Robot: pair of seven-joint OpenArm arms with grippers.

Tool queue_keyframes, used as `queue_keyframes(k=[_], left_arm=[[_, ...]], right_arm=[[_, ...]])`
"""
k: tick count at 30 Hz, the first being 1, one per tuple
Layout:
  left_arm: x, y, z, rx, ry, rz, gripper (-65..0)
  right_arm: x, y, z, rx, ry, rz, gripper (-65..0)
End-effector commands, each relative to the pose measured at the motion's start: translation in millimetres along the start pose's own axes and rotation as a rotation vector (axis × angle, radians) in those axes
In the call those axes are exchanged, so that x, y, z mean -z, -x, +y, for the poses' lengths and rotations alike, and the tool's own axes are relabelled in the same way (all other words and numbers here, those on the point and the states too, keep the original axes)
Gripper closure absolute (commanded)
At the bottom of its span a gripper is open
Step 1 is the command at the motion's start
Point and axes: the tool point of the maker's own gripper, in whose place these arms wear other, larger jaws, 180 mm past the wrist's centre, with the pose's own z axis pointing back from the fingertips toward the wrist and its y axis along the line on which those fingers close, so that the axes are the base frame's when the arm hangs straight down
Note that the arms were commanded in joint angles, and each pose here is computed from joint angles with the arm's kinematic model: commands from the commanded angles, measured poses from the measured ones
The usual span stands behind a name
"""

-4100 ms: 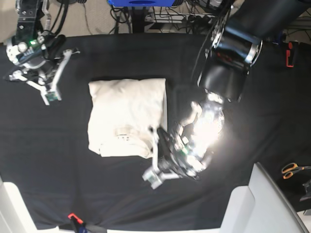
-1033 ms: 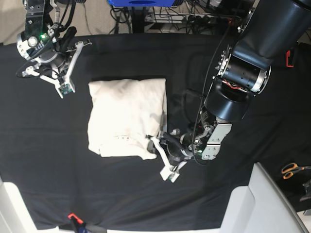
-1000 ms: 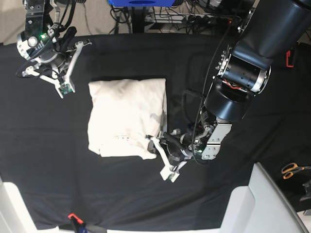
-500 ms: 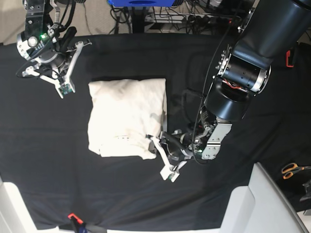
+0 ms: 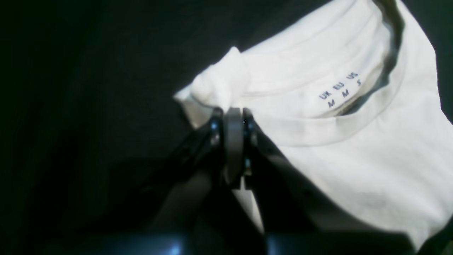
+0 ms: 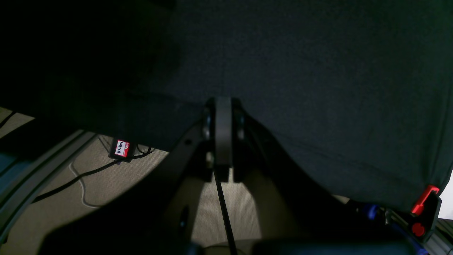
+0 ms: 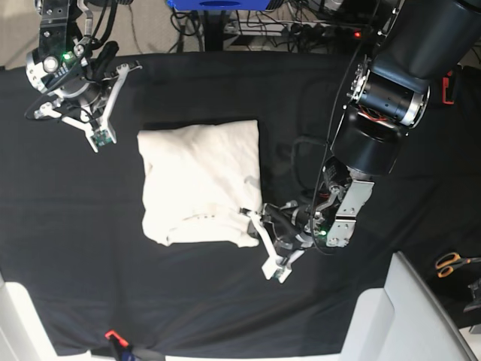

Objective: Fold the T-shirt properly
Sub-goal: 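Grasp the collar corner with the left gripper and tuck it under, then move both grippers to the shirt's opposite edge corners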

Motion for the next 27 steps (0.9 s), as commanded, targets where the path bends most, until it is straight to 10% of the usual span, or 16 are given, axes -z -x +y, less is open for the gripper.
queue_keyframes(k=[1,27], left_arm=[[-7,-27,3,0.013,-0.004,-0.065,0.0],[-8,-22,8,0.017,-0.014,-0.062,-5.9]], right_arm=[[-4,-6,-4,-0.005,0.014,-0.025,0.0],[-4,-6,-4,-0.005,0.014,-0.025,0.0]])
